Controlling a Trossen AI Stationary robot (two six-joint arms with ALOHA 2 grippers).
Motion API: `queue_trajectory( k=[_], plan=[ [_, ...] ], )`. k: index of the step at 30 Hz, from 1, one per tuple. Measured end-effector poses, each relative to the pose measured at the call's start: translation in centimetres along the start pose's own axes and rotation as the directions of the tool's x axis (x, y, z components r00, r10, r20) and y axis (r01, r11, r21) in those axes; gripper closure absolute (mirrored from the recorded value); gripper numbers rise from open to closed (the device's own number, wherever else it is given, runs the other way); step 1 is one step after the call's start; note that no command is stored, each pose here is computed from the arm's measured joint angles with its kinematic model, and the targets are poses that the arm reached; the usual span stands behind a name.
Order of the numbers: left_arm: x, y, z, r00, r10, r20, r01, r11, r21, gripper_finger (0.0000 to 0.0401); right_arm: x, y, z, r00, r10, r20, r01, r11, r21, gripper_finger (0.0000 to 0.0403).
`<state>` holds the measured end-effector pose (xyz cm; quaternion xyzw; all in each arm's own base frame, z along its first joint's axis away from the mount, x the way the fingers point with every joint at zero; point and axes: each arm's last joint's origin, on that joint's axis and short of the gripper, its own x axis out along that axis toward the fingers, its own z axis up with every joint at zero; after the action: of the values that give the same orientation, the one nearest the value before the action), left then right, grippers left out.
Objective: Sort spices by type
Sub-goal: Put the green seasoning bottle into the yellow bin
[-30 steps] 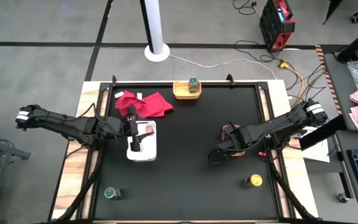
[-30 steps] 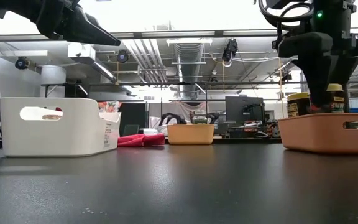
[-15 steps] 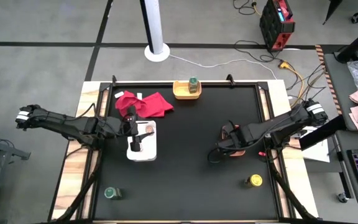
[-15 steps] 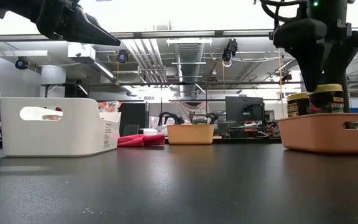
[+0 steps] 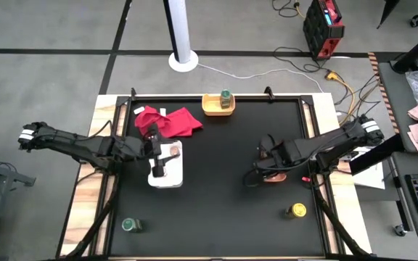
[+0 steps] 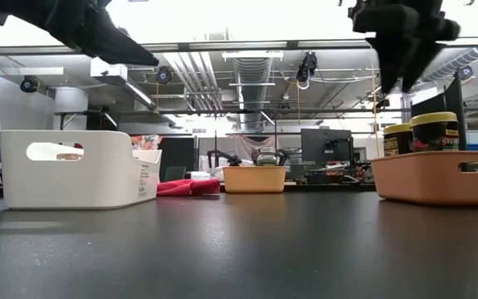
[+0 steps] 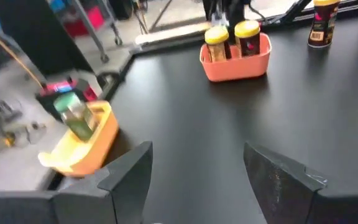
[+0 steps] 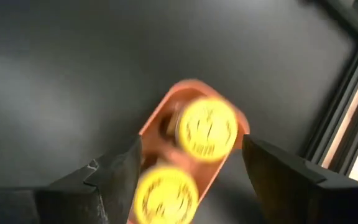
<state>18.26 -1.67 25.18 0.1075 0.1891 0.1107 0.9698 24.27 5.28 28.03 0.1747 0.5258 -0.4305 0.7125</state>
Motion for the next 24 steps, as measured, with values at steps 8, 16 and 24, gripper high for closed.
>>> queue_trajectory(
  k=[8, 16, 24],
  plan=[
    [-1.4, -1.0, 0.0, 0.957, -0.199, -0.212, 0.143, 0.957, -0.254, 0.0165, -0.5, 0.6, 1.2, 0.975, 0.006, 0.223, 0.011, 0.997, -0.076, 0.0148],
    [-3.7, -3.2, 3.3, 0.837, -0.314, -0.448, 0.189, 0.934, -0.302, 0.0165, -0.7, 1.5, 2.2, 0.937, 0.055, 0.346, -0.005, 0.99, -0.143, 0.0142],
    [-6.5, -5.9, 4.8, 0.668, -0.303, -0.679, 0.137, 0.948, -0.288, 0.0165, -0.6, 1.5, 2.5, 0.935, 0.057, 0.351, -0.002, 0.988, -0.155, 0.0131]
  ],
)
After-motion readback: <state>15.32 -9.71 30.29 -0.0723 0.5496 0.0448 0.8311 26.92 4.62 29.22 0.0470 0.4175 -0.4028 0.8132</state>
